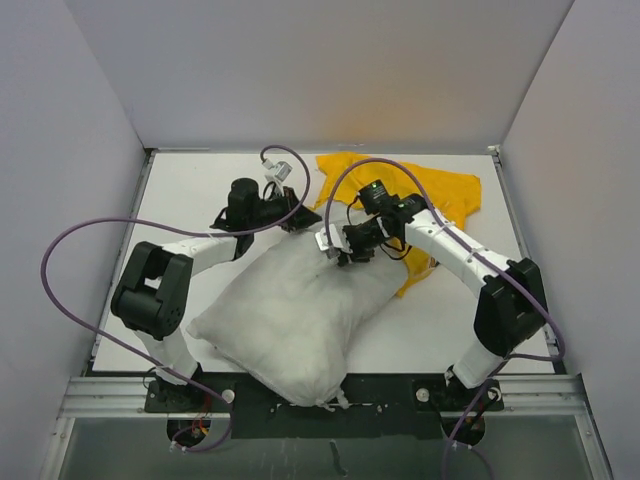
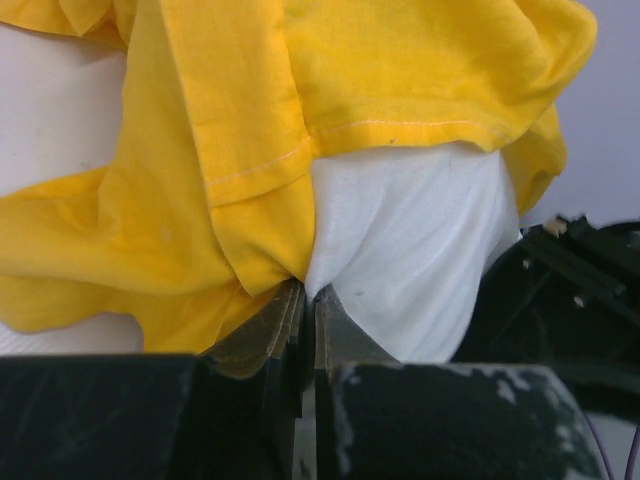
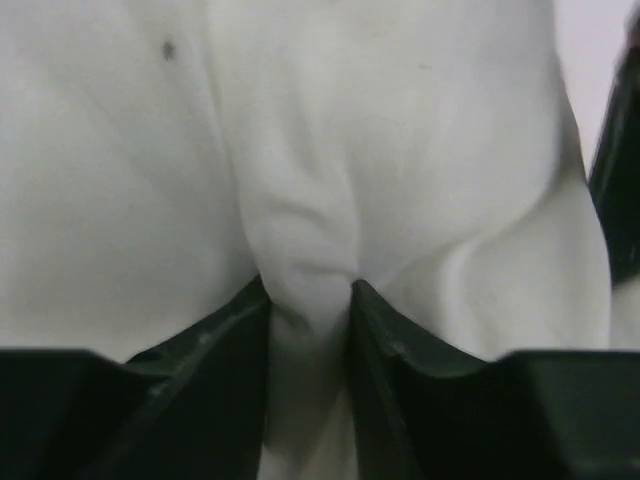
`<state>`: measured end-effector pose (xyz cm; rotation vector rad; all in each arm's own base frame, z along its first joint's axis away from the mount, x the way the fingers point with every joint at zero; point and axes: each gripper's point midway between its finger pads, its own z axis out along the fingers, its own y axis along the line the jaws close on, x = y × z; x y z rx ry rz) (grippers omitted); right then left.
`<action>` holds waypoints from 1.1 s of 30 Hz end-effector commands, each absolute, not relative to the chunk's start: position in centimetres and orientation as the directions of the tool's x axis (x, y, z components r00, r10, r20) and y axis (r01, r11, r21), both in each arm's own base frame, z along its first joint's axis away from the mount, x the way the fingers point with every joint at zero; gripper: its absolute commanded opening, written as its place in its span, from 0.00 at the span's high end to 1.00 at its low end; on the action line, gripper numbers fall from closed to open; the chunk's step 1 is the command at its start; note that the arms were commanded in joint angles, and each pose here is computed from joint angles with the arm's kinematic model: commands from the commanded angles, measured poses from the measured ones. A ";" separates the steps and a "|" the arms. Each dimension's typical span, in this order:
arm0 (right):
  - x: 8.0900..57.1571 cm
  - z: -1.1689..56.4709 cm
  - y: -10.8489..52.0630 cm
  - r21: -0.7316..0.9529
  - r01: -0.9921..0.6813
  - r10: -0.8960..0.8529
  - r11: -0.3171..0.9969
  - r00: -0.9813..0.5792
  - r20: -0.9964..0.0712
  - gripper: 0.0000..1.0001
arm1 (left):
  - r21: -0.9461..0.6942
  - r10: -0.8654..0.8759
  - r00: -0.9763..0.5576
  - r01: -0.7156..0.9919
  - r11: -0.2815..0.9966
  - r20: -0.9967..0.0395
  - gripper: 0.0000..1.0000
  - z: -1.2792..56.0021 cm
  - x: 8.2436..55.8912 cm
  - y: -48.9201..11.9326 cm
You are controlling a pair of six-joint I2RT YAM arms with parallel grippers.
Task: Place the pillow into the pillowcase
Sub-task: Stuff the pillow into the pillowcase.
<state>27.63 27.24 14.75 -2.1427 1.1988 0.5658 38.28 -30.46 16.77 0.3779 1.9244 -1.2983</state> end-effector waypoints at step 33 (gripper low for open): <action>33.0 18.5 13.0 -0.492 -0.867 -0.740 0.079 0.280 -0.612 0.85 | -0.594 -0.247 -0.618 0.452 0.666 -0.747 0.21 12.1 33.5 -21.3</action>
